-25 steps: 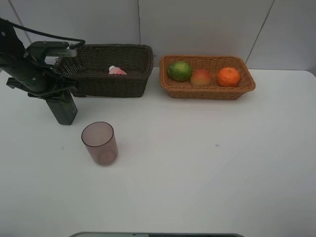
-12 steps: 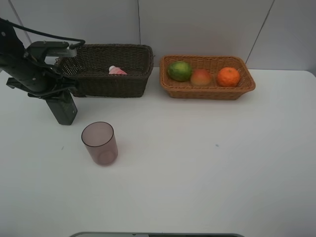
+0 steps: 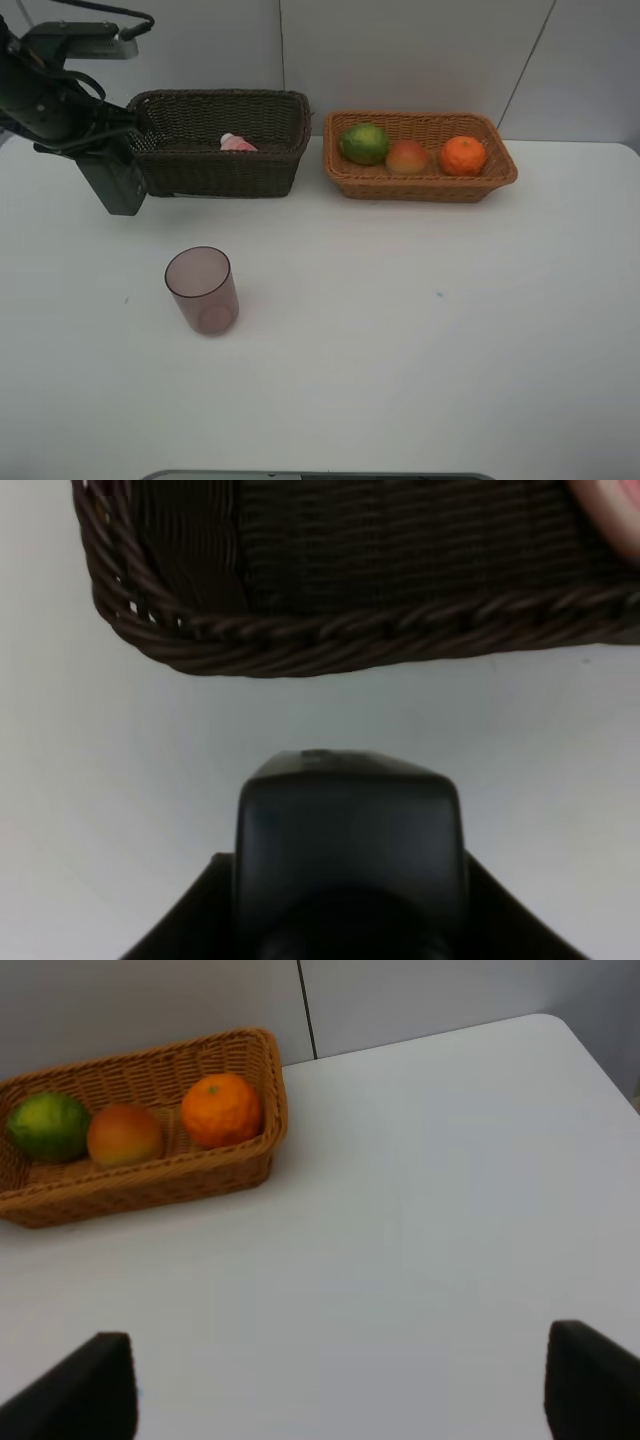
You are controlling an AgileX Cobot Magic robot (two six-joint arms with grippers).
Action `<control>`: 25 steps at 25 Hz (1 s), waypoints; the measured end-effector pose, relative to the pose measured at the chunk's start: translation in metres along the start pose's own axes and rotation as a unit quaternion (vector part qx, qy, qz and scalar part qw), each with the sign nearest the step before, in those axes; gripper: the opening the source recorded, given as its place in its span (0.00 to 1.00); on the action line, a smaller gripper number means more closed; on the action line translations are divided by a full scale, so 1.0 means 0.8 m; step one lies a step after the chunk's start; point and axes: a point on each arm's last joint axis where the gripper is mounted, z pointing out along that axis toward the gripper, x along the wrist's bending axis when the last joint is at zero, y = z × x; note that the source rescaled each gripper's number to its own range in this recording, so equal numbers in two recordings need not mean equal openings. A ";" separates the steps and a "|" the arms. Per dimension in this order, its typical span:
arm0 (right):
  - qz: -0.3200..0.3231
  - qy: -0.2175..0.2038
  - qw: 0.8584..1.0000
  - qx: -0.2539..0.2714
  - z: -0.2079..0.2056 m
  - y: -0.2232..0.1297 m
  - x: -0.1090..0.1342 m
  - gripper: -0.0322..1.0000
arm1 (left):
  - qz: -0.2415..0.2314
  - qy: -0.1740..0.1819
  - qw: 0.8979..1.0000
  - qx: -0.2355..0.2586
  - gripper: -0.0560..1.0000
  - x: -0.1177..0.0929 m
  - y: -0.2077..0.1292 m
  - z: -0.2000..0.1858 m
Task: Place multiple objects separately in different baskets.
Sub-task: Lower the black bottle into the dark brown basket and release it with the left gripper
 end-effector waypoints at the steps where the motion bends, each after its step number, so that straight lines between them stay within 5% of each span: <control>1: 0.000 0.000 1.000 0.000 0.000 0.000 0.000 0.79 | -0.002 -0.001 1.000 0.002 0.50 0.000 0.004 -0.008; 7: 0.000 0.000 1.000 0.000 0.000 0.000 0.000 0.79 | -0.010 -0.004 1.000 -0.013 0.50 -0.002 0.040 -0.047; 13: 0.000 0.000 1.000 0.000 0.000 0.000 0.000 0.79 | -0.015 -0.006 0.995 -0.094 0.50 -0.003 0.089 -0.064; 25: 0.000 0.000 1.000 0.000 0.000 0.000 0.000 0.79 | -0.018 -0.003 0.989 -0.150 0.50 0.000 0.112 0.050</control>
